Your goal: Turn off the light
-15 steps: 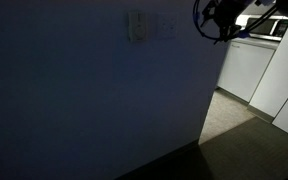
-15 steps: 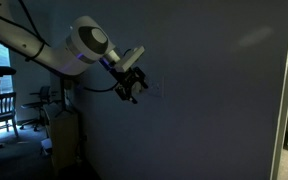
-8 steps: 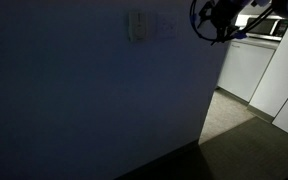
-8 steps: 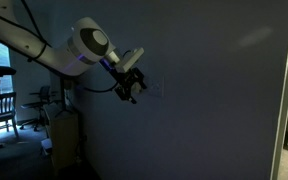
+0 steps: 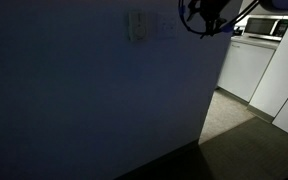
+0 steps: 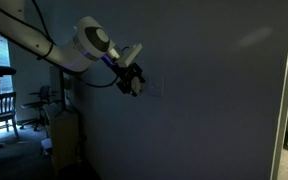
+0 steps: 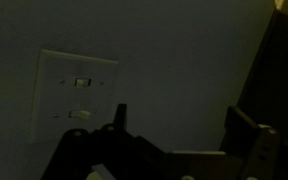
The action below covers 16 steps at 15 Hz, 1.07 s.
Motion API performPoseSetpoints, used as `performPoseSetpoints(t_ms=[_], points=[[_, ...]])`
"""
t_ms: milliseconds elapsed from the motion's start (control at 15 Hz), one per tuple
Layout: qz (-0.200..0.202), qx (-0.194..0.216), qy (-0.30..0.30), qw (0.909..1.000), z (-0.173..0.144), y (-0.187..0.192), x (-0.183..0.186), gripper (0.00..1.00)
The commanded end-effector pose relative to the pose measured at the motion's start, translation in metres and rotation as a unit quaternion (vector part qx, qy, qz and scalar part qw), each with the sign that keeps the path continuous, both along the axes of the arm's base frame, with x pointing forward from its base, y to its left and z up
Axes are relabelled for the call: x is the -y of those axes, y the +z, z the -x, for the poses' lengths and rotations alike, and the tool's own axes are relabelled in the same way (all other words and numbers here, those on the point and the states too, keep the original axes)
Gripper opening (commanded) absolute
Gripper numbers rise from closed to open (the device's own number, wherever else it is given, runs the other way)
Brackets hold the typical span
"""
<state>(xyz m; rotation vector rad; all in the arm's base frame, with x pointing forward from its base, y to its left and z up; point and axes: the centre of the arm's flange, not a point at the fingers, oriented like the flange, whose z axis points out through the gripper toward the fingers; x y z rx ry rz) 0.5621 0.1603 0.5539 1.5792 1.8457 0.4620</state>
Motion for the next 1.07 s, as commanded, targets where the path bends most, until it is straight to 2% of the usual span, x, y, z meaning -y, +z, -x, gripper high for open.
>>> performPoseSetpoints(t_ms=[0, 200, 533, 1000], points=[[0.009, 0.004, 0.015, 0.9998, -0.047, -0.013, 0.003, 1.00], [0.001, 0.011, 0.023, 0.9997, -0.066, -0.011, 0.003, 1.00], [0.016, 0.030, 0.044, 0.9985, -0.095, 0.013, -0.003, 1.00], [-0.001, 0.024, 0.043, 0.9988, -0.124, 0.007, 0.004, 1.00]])
